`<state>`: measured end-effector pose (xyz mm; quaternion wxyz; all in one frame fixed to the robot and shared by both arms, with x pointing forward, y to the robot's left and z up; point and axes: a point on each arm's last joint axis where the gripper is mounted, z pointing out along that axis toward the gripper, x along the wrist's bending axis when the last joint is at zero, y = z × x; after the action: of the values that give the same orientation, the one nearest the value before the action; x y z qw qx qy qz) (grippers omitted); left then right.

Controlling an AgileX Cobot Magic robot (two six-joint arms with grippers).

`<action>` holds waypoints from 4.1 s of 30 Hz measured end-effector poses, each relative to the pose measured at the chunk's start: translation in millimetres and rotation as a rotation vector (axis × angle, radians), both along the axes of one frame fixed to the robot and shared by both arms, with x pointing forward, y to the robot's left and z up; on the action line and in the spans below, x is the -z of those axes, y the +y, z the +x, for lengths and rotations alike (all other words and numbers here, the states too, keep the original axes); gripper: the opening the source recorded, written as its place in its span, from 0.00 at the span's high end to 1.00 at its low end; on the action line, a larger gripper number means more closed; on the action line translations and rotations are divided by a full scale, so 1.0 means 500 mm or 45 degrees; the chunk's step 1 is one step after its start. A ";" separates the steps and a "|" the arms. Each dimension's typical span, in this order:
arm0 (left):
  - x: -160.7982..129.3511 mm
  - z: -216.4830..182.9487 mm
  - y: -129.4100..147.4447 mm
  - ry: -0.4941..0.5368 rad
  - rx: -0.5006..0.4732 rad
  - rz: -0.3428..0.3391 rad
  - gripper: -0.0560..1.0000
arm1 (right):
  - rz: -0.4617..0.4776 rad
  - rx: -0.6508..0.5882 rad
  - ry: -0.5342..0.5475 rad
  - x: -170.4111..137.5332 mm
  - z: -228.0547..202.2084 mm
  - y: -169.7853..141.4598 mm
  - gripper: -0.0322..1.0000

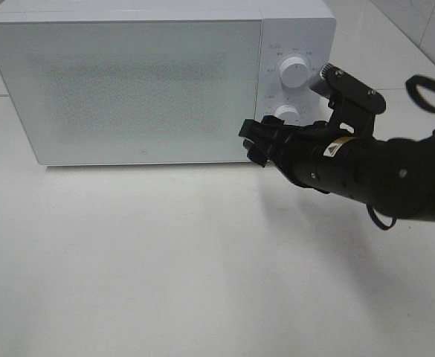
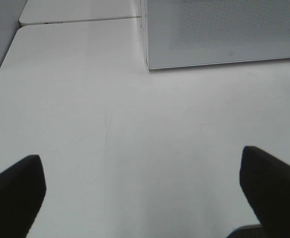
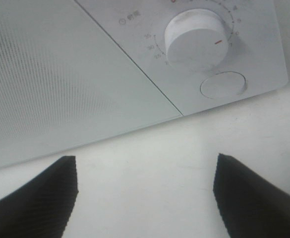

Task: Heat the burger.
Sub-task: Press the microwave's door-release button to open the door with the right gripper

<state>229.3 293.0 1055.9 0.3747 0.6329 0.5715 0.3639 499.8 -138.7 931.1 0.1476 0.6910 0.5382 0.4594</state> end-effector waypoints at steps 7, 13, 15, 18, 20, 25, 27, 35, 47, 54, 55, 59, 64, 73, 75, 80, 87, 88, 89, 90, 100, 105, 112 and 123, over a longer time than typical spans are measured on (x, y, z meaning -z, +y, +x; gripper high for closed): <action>0.000 0.000 0.000 0.000 0.000 0.000 0.01 | -0.233 -0.273 0.153 -0.031 0.006 -0.015 0.24; 0.000 0.000 0.000 0.000 0.000 0.000 0.01 | -0.384 -0.524 0.366 -0.027 -0.007 -0.027 0.24; 0.000 0.000 0.000 0.000 0.000 0.000 0.01 | -0.423 -0.581 0.419 -0.027 -0.014 -0.031 0.24; 0.000 0.000 0.000 0.000 0.000 0.000 0.01 | -0.493 -0.657 0.462 -0.035 -0.027 -0.037 0.24; 0.000 0.000 0.000 0.000 0.000 0.000 0.01 | -0.577 -0.708 0.458 -0.056 -0.041 -0.049 0.24; 0.000 0.000 0.000 0.000 0.000 0.000 0.01 | -0.645 -0.734 0.426 -0.102 -0.065 -0.067 0.24; 0.000 0.000 0.000 0.000 0.000 0.000 0.01 | -0.669 -0.747 0.418 -0.124 -0.080 -0.076 0.24; 0.000 0.000 0.000 0.000 0.000 0.000 0.01 | -0.703 -0.774 0.415 -0.198 -0.147 -0.113 0.24; 0.000 0.000 0.000 0.000 0.000 0.000 0.01 | -0.694 -0.783 0.373 -0.268 -0.237 -0.159 0.24; 0.000 0.000 0.000 0.000 0.000 0.000 0.01 | -0.702 -0.793 0.422 -0.280 -0.270 -0.177 0.24; 0.000 0.000 0.000 0.000 0.000 0.000 0.01 | -0.702 -0.793 0.422 -0.280 -0.270 -0.177 0.24; 0.000 0.000 0.000 0.000 0.000 0.000 0.01 | -0.663 -0.656 0.386 -0.294 -0.283 -0.213 0.24; 0.000 0.000 0.000 0.000 0.000 0.000 0.01 | -0.645 -0.525 0.353 -0.294 -0.310 -0.247 0.24; 0.000 0.000 0.000 0.000 0.000 0.000 0.01 | -0.623 -0.436 0.127 -0.280 -0.428 -0.285 0.24; 0.000 0.000 0.000 0.000 0.000 0.000 0.01 | -0.623 -0.429 0.097 -0.279 -0.440 -0.288 0.24; 0.000 0.000 0.000 0.000 0.000 0.000 0.01 | -0.647 -0.331 -0.068 -0.256 -0.499 -0.314 0.24; 0.000 0.000 0.000 0.000 0.000 0.000 0.01 | -0.594 -0.187 -0.197 -0.238 -0.532 -0.323 0.24; 0.000 0.000 0.000 0.000 0.000 0.000 0.01 | -0.593 -0.165 -0.210 -0.237 -0.536 -0.324 0.24; 0.000 0.000 0.000 0.000 0.000 0.000 0.01 | -0.593 -0.130 -0.218 -0.237 -0.538 -0.324 0.24; 0.000 0.000 0.000 0.000 0.000 0.000 0.01 | -0.593 -0.130 -0.218 -0.237 -0.538 -0.324 0.24; 0.000 0.000 0.000 0.000 0.000 0.000 0.01 | -0.595 -0.112 -0.216 -0.237 -0.538 -0.324 0.24; 0.000 0.000 0.000 0.000 0.000 0.000 0.01 | -0.595 -0.112 -0.216 -0.237 -0.538 -0.324 0.24; 0.000 0.000 0.000 0.000 0.000 0.000 0.01 | -0.591 -0.107 -0.233 -0.244 -0.538 -0.324 0.24; 0.000 0.000 0.000 0.000 -0.001 0.001 0.01 | -0.582 -0.086 -0.320 -0.281 -0.474 -0.314 0.24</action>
<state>229.3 293.1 1055.9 0.3743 0.6329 0.5716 0.3642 263.0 -295.6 1071.6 0.3503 0.5587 0.6283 0.4128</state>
